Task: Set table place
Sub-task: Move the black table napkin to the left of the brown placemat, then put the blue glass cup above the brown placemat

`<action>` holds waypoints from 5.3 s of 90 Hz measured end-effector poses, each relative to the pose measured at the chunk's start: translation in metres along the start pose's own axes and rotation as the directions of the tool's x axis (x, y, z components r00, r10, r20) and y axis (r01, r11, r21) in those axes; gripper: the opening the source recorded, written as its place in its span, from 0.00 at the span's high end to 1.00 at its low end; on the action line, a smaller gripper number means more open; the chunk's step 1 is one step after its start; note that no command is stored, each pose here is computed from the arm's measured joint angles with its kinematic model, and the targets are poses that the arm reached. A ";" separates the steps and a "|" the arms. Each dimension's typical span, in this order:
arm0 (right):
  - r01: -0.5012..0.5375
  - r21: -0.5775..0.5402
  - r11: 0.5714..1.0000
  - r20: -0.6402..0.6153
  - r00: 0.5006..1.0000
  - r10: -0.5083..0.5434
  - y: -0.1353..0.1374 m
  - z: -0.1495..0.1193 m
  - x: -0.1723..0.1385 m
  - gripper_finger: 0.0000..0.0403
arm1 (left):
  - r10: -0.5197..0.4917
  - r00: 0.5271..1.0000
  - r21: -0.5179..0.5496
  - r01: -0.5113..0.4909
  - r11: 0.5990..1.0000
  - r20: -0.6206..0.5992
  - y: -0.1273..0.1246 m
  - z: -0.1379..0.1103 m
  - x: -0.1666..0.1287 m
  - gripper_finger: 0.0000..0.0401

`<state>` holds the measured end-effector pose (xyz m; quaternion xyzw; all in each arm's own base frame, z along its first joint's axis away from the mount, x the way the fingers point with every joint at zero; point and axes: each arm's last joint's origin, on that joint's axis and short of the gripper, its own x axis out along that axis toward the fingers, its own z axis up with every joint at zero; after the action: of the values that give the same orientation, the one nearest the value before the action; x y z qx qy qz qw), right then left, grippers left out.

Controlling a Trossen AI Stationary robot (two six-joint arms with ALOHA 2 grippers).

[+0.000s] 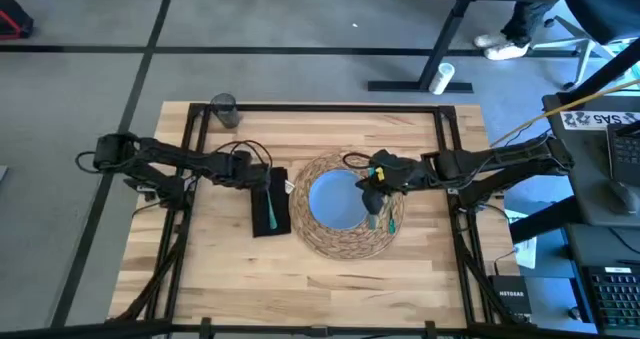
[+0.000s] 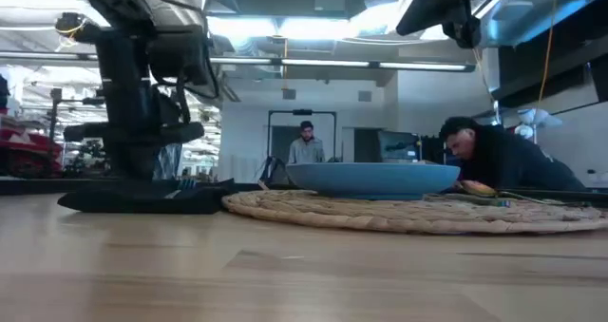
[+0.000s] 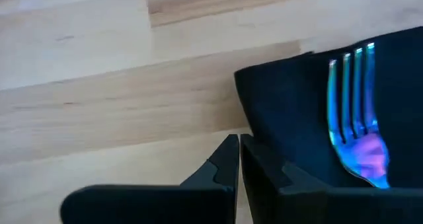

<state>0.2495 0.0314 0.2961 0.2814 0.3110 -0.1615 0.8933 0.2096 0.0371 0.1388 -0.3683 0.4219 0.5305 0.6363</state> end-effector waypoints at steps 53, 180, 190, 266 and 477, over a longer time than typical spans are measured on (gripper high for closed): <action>-0.006 0.000 1.000 -0.007 1.000 0.006 0.000 0.000 0.000 1.00 | -0.036 0.999 -0.005 0.036 0.999 -0.001 -0.006 0.000 0.005 1.00; -0.016 -0.052 0.999 -0.009 1.000 0.015 0.000 0.000 0.000 1.00 | -0.160 0.948 0.388 0.043 0.921 0.275 0.055 0.078 -0.131 1.00; -0.020 -0.051 0.999 -0.012 1.000 0.019 0.001 0.000 0.000 1.00 | -0.130 0.949 0.411 0.001 0.912 0.287 0.069 0.101 -0.147 1.00; -0.116 -0.017 0.993 0.033 0.993 0.117 0.008 0.006 -0.001 1.00 | 0.238 0.961 0.248 -0.267 0.931 0.141 0.096 0.213 -0.044 1.00; -0.132 -0.056 0.990 0.013 0.991 0.133 0.008 0.006 -0.001 1.00 | 0.009 0.995 0.418 -0.051 0.907 0.102 0.011 0.224 -0.024 1.00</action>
<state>0.2555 0.0347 0.3035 0.2755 0.2885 -0.0958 0.9120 0.2299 0.2356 0.2446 -0.1896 0.5001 0.4544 0.7124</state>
